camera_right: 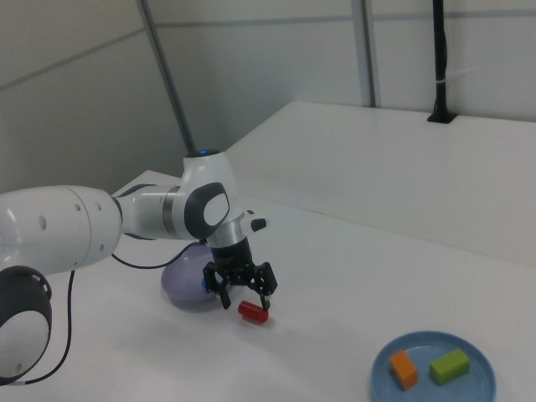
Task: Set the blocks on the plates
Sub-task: 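Move the gripper to the red block and grasp it, then carry the red block onto the lavender plate and release it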
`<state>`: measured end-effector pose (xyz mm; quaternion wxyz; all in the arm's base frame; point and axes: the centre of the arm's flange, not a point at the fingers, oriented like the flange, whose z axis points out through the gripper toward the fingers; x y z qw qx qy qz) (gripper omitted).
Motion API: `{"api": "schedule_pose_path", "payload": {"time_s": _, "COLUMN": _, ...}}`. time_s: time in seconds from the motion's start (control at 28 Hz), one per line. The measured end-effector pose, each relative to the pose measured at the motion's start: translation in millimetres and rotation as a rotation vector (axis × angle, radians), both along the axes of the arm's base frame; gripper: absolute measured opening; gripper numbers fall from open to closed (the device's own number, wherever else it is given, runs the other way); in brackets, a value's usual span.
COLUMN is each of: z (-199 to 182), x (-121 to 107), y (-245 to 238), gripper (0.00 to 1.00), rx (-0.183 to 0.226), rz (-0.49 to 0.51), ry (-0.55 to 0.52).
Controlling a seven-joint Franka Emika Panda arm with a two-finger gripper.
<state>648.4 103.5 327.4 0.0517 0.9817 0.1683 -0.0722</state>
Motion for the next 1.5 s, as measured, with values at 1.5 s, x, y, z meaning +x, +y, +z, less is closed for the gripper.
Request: {"api": "schedule_pose_path", "payload": {"time_s": 1.5, "z": 3.1, "x": 12.8, "y": -8.0, "gripper": 0.7, "rx": 0.022, "rz": -0.019, "ry": -0.047}}
